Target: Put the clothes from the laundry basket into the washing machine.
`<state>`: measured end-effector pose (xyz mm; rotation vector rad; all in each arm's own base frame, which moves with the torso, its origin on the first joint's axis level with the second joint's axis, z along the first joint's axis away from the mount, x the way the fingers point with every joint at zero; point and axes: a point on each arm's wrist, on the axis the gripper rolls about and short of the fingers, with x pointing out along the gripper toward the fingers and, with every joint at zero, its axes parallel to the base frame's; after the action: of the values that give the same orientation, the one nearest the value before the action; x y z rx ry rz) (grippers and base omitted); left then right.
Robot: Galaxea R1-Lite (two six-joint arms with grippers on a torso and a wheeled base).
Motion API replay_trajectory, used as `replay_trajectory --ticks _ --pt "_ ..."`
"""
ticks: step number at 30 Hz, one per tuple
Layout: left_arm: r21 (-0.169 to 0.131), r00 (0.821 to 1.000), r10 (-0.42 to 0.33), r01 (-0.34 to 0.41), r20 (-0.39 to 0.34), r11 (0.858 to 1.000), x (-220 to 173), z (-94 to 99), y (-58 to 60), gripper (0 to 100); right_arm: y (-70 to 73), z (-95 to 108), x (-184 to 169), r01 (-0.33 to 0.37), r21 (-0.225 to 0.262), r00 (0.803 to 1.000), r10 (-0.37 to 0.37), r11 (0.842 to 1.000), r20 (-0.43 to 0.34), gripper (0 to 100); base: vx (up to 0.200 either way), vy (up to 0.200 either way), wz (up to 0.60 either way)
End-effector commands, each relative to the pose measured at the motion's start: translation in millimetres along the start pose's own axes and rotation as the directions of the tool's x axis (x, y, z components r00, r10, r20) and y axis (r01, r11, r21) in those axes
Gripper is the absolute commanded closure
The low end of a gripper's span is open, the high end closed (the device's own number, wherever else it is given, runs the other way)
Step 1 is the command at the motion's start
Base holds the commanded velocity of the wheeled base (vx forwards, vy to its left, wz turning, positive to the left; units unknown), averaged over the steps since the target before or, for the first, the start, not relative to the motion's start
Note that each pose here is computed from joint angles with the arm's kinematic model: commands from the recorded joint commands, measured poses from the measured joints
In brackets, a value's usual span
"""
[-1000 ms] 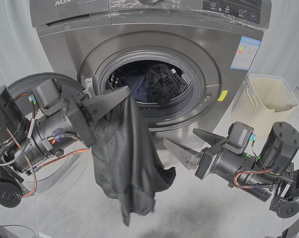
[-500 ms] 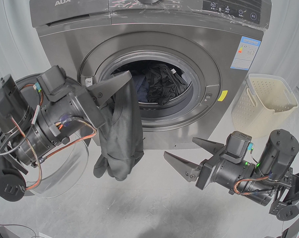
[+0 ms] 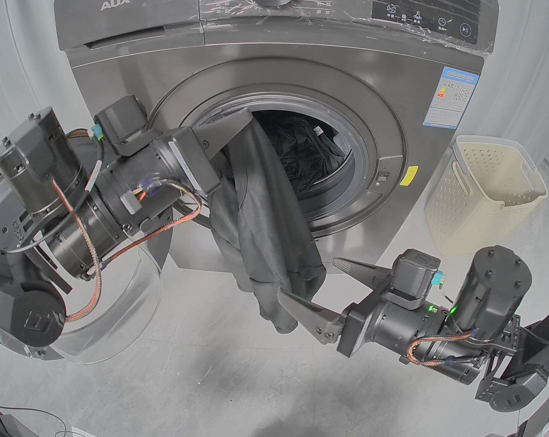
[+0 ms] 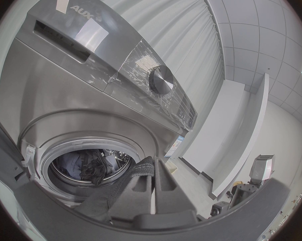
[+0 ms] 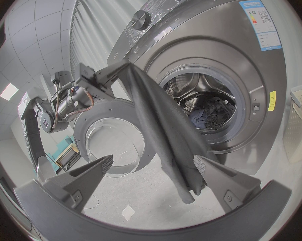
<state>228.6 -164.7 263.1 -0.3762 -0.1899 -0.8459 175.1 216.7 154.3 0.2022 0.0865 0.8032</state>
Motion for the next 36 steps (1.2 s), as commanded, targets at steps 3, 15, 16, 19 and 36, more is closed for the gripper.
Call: replay_trajectory --ticks 3,15,16,19,36 --pt "0.0 1.0 0.006 -0.006 0.005 1.0 12.0 -2.7 3.6 100 2.1 -16.1 21.7 -0.009 -0.016 0.999 0.008 1.0 -0.036 0 0.0 0.0 0.0" --pt "0.001 1.0 0.016 -0.016 0.012 1.0 11.0 -1.8 2.9 100 2.4 -37.2 61.5 -0.016 -0.037 0.999 0.015 0.999 -0.028 0 0.0 0.0 0.0" --pt "0.001 1.0 0.017 -0.017 0.012 1.0 11.0 -1.8 2.9 100 2.3 -38.4 63.8 -0.016 -0.037 1.0 0.015 0.999 -0.027 0 0.0 0.0 0.0" --pt "0.002 1.0 0.016 -0.016 0.017 1.0 10.5 -0.6 2.4 100 0.3 -45.8 75.8 -0.012 -0.038 1.0 0.011 0.999 -0.023 0 0.0 0.0 0.0" --pt "0.005 0.999 0.028 -0.028 0.032 1.0 8.9 2.9 2.2 100 -19.3 -44.1 117.3 0.032 -0.052 0.996 -0.027 0.998 0.081 100 0.0 0.0 0.0"
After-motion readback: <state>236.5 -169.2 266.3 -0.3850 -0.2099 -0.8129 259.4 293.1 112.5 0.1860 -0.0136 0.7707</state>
